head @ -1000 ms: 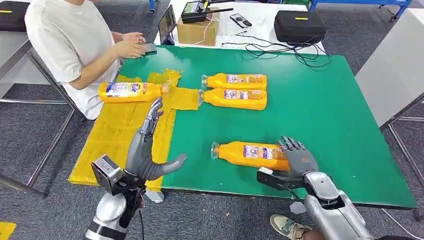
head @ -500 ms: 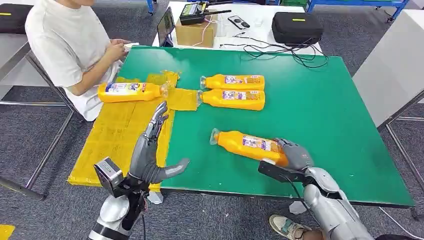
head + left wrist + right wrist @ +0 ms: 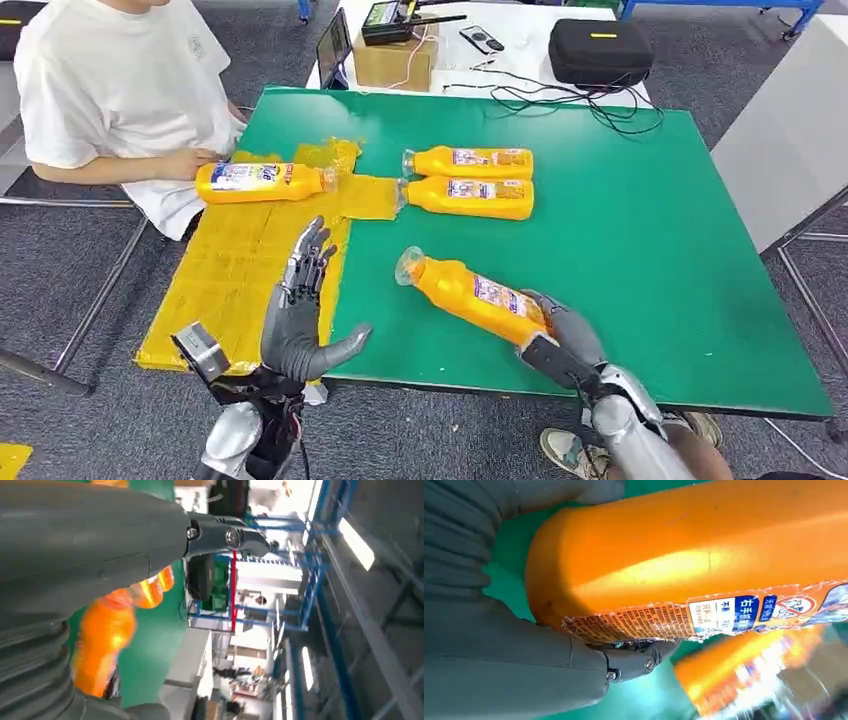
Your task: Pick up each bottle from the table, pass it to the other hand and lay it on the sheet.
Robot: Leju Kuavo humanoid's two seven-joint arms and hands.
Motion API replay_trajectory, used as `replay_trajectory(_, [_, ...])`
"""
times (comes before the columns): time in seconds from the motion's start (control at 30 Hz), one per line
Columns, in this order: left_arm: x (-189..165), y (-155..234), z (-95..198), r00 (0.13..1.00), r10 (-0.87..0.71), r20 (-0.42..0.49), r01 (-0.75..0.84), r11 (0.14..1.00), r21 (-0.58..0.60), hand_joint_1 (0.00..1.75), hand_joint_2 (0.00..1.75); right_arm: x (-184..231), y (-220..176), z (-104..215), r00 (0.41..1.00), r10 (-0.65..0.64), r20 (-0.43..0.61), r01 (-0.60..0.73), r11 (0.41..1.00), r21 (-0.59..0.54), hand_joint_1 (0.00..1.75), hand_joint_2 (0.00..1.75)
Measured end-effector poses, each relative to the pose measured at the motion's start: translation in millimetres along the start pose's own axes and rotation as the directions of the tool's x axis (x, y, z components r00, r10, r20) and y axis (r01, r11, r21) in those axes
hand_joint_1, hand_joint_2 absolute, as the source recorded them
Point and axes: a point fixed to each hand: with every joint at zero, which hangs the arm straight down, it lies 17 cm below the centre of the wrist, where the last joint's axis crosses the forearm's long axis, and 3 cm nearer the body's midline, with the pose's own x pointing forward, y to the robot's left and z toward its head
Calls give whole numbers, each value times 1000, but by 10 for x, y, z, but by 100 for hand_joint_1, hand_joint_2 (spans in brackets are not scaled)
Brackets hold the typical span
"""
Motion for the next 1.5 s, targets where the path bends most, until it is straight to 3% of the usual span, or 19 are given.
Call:
replay_trajectory(0.13, [-87,10,145,997,63,-38,-61,997,47,0,175,327,-217,6,995,-78,61,85,989,-123,175,175])
replay_trajectory(0.47, [-144,2,222,994,89,-64,-84,994,63,0,175,600,-415,53,985,-112,132,138,968,-208,175,175])
replay_trajectory(0.6, [-309,-128,394,987,104,-124,-98,994,53,0,175,923,-644,127,968,-118,220,186,929,-320,175,175])
replay_trajectory(0.73, [-413,-364,531,991,38,-127,-37,999,3,0,175,1189,-871,137,948,-135,289,248,882,-401,175,175])
replay_trajectory(1.1, [-485,-510,627,990,32,-137,-38,999,-39,0,175,1349,-907,114,926,-177,334,309,864,-397,175,175])
replay_trajectory(1.17, [-519,-583,659,989,35,-146,-45,997,-66,0,175,1477,-745,74,907,-216,363,339,885,-320,175,175])
replay_trajectory(1.23, [-657,-769,661,967,130,-218,-160,979,-127,0,175,2235,32,21,823,-311,475,376,925,-45,175,175])
replay_trajectory(1.27, [-657,-824,640,963,162,-213,-196,969,-149,0,175,2655,416,84,769,-369,522,383,920,87,175,175])
replay_trajectory(1.5, [-562,-762,596,978,128,-165,-154,975,-160,0,175,2812,782,111,757,-407,512,356,913,199,175,175])
